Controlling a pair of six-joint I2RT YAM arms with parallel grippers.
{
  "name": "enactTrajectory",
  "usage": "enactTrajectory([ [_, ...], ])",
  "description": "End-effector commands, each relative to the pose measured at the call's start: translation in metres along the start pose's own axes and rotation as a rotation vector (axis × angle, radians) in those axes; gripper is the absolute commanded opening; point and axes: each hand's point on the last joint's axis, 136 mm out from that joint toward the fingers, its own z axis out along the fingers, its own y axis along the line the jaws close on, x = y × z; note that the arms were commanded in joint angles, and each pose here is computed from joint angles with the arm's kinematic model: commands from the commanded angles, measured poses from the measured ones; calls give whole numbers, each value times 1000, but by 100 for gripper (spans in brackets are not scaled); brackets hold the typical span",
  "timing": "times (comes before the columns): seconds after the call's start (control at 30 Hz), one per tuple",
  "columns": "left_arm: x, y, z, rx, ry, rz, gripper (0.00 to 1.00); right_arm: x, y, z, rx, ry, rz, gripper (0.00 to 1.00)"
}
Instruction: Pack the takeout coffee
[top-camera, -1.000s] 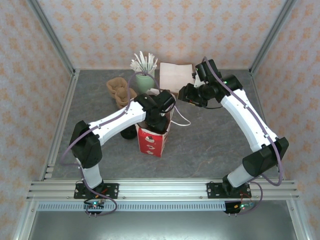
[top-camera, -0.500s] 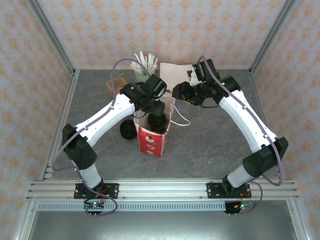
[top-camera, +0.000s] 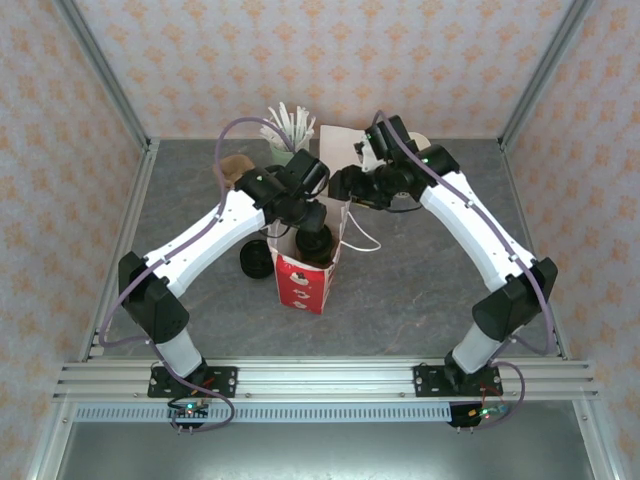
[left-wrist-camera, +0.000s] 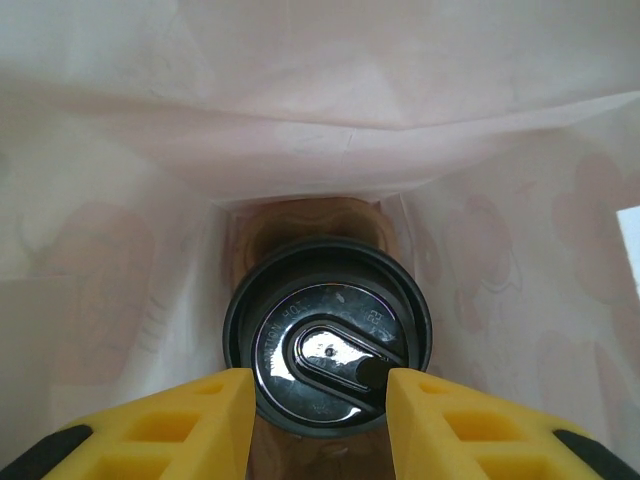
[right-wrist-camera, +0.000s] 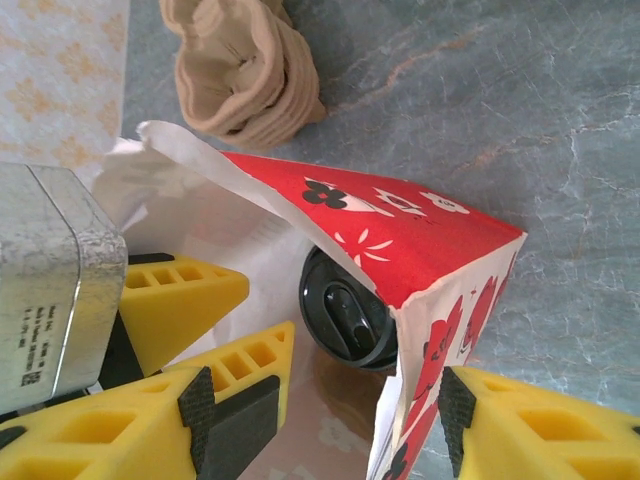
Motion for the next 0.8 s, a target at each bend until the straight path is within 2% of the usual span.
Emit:
enactTrajectory([
  [0.0, -9, 3, -10, 25, -56, -49, 40, 2, -10, -5, 77, 5, -37, 63],
  [0.13, -3, 0, -7, 53, -65, -58, 40, 0, -14, 1, 95, 5, -39, 61],
  [0.23, 4, -1, 0, 64, -69, -55, 38, -4, -16, 6, 102, -5, -37, 55],
  [0.53, 18, -10, 14, 51, -62, 28, 34, -15, -20, 19, 134, -6, -24, 49],
  [0.77, 11, -16, 24, 58, -68, 17, 30, -18, -16, 23, 118, -4, -7, 28],
])
